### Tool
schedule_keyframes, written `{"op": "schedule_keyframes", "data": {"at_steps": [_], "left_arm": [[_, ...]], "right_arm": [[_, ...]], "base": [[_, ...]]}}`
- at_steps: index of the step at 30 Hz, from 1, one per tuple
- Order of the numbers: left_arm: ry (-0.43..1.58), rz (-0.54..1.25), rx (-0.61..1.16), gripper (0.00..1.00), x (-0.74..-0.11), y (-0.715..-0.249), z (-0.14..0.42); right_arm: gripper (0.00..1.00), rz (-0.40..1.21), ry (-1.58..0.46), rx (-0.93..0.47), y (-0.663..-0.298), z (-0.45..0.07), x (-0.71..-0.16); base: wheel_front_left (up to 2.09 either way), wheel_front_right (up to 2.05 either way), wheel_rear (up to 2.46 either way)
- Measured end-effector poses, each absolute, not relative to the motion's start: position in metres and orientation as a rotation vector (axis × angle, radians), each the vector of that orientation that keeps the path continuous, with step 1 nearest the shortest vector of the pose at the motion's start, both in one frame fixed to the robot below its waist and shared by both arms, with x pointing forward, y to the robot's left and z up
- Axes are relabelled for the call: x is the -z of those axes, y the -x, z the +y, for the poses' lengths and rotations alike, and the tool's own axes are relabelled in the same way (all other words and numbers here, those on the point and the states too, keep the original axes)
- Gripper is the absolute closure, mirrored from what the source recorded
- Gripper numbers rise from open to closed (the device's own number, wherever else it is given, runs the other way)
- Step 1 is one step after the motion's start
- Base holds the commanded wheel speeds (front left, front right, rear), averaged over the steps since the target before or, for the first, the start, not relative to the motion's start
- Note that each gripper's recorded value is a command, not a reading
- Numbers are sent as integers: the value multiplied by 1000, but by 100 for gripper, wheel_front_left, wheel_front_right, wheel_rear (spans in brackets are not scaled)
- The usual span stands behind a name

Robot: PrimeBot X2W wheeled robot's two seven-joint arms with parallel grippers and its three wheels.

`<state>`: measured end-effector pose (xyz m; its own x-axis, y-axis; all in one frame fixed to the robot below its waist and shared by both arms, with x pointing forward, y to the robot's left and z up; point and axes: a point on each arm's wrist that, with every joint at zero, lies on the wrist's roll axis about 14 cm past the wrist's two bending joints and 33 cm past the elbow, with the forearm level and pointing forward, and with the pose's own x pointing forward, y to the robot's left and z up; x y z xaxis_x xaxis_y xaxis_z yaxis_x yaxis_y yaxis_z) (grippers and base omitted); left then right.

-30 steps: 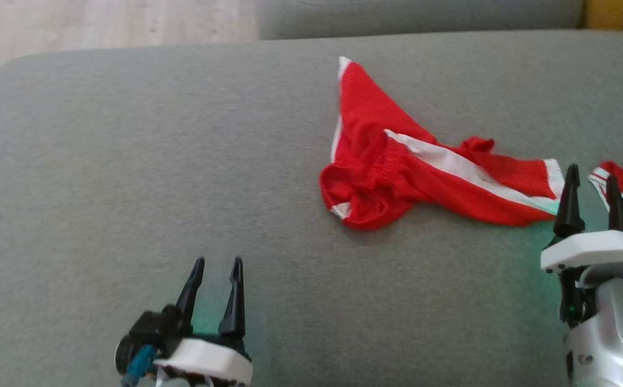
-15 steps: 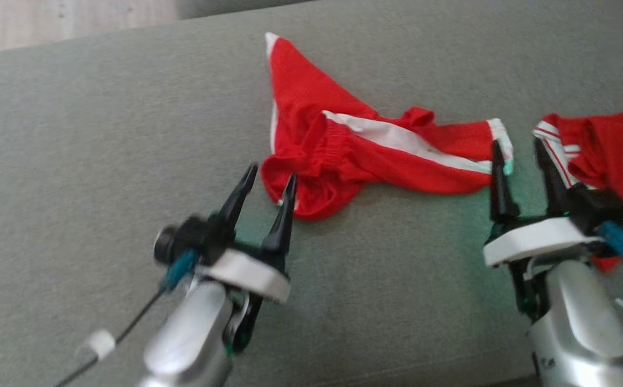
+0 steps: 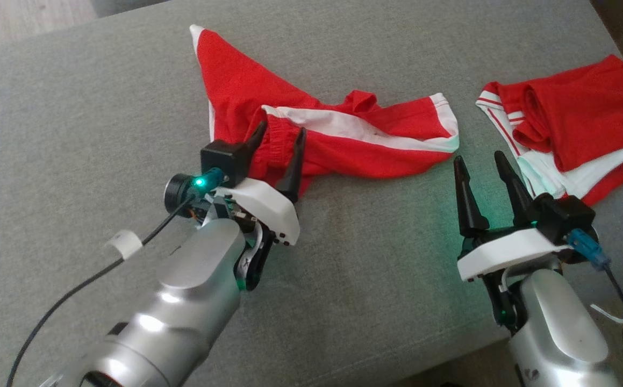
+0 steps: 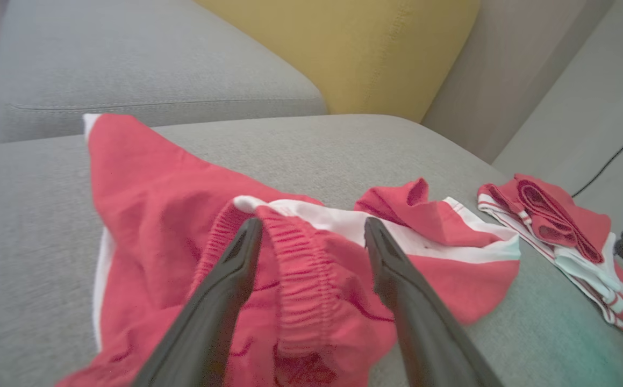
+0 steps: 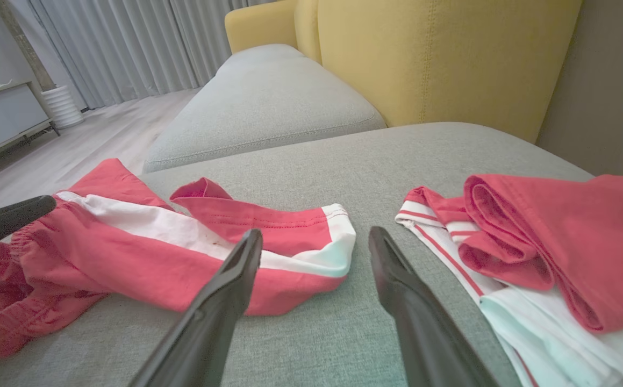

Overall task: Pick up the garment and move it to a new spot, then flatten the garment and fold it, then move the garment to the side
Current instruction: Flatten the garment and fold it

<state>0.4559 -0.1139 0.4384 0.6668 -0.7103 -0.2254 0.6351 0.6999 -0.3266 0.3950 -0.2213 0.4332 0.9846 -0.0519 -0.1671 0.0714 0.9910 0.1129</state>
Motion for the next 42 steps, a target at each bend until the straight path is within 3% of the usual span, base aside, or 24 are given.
{"op": "schedule_keyframes", "data": {"at_steps": [5, 6, 7, 8, 9, 21, 34, 35, 37, 38, 39, 40, 42], "left_arm": [[225, 411, 778, 0, -426, -449, -120], [234, 420, 772, 19, -425, -449, -120], [237, 421, 772, 62, -425, -449, -120], [232, 412, 776, 62, -426, -448, -120], [227, 400, 780, 100, -427, -448, -120], [186, 176, 776, 100, -485, -438, -96], [91, 269, 466, 100, -426, -358, 47], [98, 273, 438, 96, -423, -356, 55], [97, 282, 378, 78, -418, -352, 73], [96, 288, 348, 59, -415, -351, 81], [93, 292, 316, 15, -412, -351, 90], [87, 292, 286, 0, -411, -350, 99], [74, 286, 223, 0, -410, -352, 115]], "right_arm": [[0, 188, -137, 66, -391, -221, -426], [0, 190, -136, 62, -391, -219, -426], [0, 190, -137, 59, -391, -218, -426], [0, 189, -141, 58, -391, -218, -426], [0, 188, -144, 57, -392, -217, -426], [0, 219, -173, 20, -386, -197, -414], [0, 174, -197, -145, -381, -139, -434], [0, 172, -198, -151, -380, -137, -435], [0, 165, -196, -158, -380, -135, -437], [0, 164, -196, -158, -380, -135, -438], [0, 163, -195, -157, -379, -136, -438], [0, 163, -195, -156, -378, -136, -438], [0, 161, -195, -152, -377, -138, -438]], "base": [[0, 0, 0], [0, 0, 0], [0, 0, 0], [0, 0, 0], [0, 0, 0], [0, 0, 0], [0, 0, 0], [0, 0, 0], [0, 0, 0], [0, 0, 0], [0, 0, 0], [0, 0, 0], [0, 0, 0]]}}
